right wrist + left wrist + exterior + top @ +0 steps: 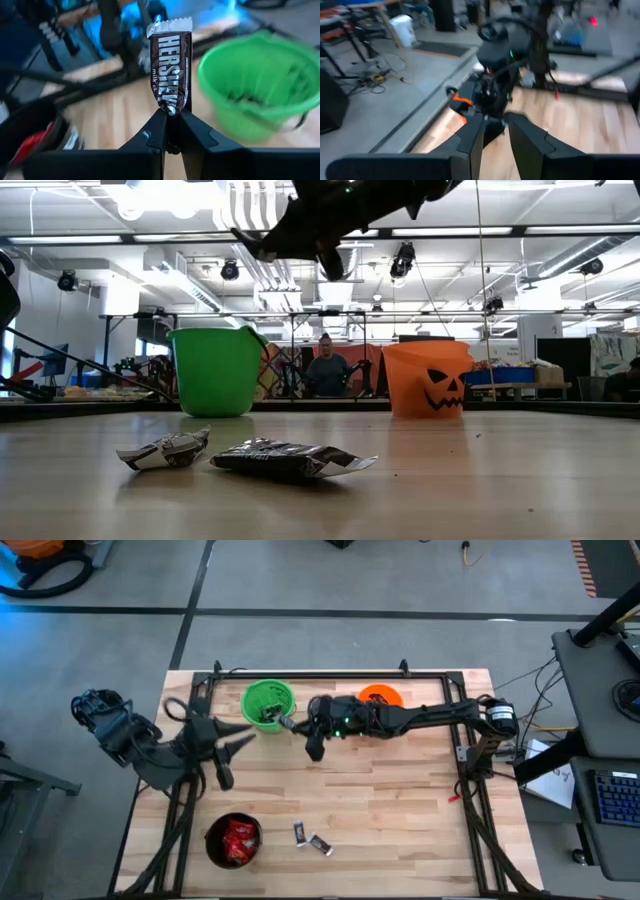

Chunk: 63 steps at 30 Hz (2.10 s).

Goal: Sort candy
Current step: Put the black chocolate into the green bucket

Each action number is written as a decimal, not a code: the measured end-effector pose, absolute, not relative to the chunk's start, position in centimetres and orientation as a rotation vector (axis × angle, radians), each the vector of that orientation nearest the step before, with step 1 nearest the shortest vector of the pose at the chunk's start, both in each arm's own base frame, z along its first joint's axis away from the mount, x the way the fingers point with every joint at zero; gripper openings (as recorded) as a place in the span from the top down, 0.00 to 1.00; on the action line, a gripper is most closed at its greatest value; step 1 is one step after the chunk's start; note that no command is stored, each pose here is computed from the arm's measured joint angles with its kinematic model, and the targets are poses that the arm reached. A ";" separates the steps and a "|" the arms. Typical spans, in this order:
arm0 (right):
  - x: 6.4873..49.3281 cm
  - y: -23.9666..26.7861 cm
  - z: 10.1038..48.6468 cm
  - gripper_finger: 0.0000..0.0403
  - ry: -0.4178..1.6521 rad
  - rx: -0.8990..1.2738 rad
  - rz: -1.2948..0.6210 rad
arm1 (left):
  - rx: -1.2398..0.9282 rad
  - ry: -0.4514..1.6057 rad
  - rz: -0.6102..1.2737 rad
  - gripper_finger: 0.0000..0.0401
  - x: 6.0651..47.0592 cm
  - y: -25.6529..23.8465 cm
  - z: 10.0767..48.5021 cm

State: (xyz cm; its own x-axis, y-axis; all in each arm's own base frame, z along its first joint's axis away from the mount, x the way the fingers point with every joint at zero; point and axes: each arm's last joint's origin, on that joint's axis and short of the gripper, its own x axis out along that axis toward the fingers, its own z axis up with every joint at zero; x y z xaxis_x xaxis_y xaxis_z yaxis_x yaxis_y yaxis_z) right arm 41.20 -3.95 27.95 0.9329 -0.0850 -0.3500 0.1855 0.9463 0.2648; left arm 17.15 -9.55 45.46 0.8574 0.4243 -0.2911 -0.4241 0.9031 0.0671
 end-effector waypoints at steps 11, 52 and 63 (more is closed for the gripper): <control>41.8 -10.1 27.9 0.92 0.148 0.263 -0.254 | -0.021 0.179 0.573 0.81 15.9 -8.3 48.7; 44.8 -14.6 20.8 0.79 0.234 0.196 -0.334 | 0.012 0.137 0.694 0.81 15.9 -8.2 48.7; 44.8 -14.6 23.0 0.59 0.295 0.194 -0.335 | -0.010 0.130 0.695 0.81 16.0 -8.3 48.7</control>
State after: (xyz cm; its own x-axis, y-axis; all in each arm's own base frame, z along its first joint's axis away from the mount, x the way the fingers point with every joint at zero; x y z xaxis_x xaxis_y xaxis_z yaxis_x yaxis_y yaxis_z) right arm 44.80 -14.58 22.99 0.9023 -0.2938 -0.3155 0.3500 0.9265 0.1383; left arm 16.02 -8.30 48.65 0.7601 0.6381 -0.1225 -0.6394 0.7681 0.0339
